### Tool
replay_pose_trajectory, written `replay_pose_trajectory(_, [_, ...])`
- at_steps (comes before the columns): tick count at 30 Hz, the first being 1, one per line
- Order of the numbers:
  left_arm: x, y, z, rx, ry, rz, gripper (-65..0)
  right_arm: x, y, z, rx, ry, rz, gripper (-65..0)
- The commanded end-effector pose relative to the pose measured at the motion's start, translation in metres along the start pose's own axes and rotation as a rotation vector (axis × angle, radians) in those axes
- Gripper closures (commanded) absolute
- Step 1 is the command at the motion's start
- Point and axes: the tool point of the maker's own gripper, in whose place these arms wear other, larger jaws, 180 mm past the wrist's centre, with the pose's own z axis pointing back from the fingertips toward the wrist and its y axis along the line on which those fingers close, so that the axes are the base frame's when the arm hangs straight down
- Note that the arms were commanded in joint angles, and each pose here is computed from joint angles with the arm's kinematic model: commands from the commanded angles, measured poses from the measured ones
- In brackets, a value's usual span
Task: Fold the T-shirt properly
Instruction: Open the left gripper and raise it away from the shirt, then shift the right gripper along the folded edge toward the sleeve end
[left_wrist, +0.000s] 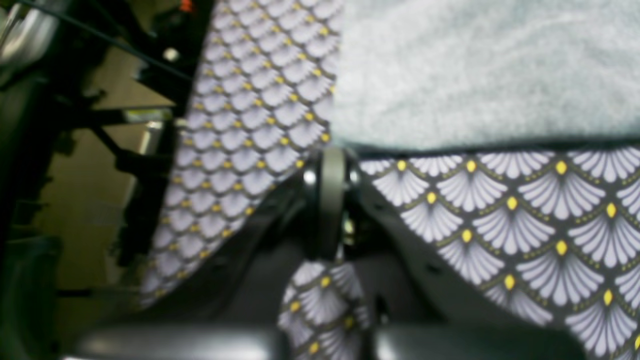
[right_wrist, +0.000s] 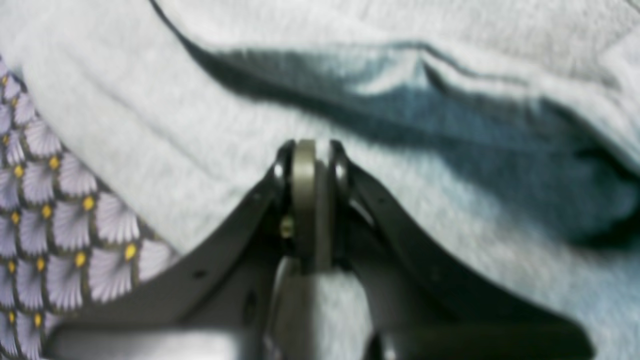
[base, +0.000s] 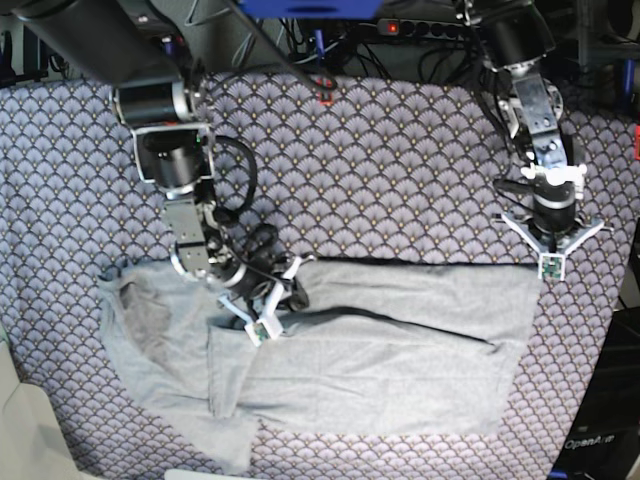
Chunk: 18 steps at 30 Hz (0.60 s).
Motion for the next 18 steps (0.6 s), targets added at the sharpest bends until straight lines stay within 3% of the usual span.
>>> replay_pose_trajectory(1, [0.009, 0.010, 0.005, 0.024, -0.025, -0.010, 0.0, 0.022, -0.002, -0.003, 0.007, -0.038, 0.009, -3.0])
replay_pose_trajectory(8, [-0.007, 0.019, 0.031, 0.052, 0.049, -0.047, 0.0, 0.058, -0.012, -0.012, 0.015, -0.105, -0.008, -3.2])
replay_pose_trajectory(18, [-0.022, 0.036, 0.055, 0.121, 0.083, 0.005, 0.0, 0.184, -0.031, -0.001, -0.008, -0.312, 0.096, -3.1])
